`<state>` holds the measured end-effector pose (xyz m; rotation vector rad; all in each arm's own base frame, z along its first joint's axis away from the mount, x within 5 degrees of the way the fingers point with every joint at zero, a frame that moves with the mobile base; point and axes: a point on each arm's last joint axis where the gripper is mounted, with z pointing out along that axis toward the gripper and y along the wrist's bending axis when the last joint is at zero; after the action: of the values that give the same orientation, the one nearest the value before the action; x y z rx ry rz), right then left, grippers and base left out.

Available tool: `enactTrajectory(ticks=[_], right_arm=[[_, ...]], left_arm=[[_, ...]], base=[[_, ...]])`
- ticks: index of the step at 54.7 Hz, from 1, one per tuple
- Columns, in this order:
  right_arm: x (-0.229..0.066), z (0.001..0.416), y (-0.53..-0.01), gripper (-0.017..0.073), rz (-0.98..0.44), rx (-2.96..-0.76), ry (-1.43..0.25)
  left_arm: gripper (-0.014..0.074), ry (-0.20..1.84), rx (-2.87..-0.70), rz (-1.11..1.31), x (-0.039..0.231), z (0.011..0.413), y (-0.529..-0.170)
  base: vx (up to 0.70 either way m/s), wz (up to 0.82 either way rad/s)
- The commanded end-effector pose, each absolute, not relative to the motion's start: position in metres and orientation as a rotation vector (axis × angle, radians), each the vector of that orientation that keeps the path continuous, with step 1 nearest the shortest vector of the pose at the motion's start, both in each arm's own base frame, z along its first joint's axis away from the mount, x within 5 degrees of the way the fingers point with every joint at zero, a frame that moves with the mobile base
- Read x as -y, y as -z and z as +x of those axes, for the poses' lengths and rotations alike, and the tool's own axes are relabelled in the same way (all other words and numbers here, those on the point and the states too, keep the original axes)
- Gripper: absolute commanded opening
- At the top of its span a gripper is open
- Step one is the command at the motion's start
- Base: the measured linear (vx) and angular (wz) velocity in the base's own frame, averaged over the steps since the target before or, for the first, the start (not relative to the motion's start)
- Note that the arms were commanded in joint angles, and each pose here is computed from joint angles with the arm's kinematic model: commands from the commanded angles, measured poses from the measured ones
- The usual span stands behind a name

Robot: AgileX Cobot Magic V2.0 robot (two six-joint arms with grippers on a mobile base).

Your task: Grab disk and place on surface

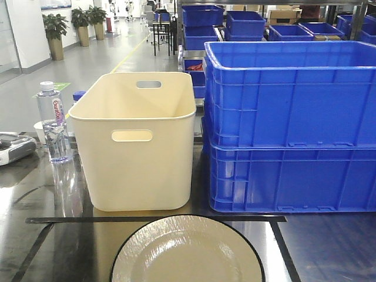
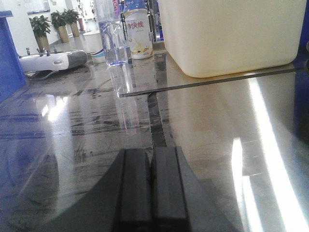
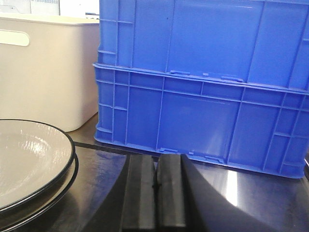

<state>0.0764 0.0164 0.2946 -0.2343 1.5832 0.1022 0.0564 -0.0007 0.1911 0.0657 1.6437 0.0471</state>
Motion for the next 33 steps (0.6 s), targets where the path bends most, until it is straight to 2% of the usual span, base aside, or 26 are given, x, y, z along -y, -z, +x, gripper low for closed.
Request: enactTrajectory(ticks=[1, 33], right_arm=[[-0.016, 0.076, -0.312, -0.0006, -0.231, -1.474, -0.09], [-0.016, 0.076, -0.299, -0.0006, -0.238, -1.496, -0.087]], left_arm=[[-0.0004, -0.042, -1.563, 0.052, 0.0, 0.057, -0.192], [-0.0004, -0.042, -1.563, 0.052, 0.0, 0.057, -0.192]], base=[[0.0, 0.0], [0.0, 0.0]])
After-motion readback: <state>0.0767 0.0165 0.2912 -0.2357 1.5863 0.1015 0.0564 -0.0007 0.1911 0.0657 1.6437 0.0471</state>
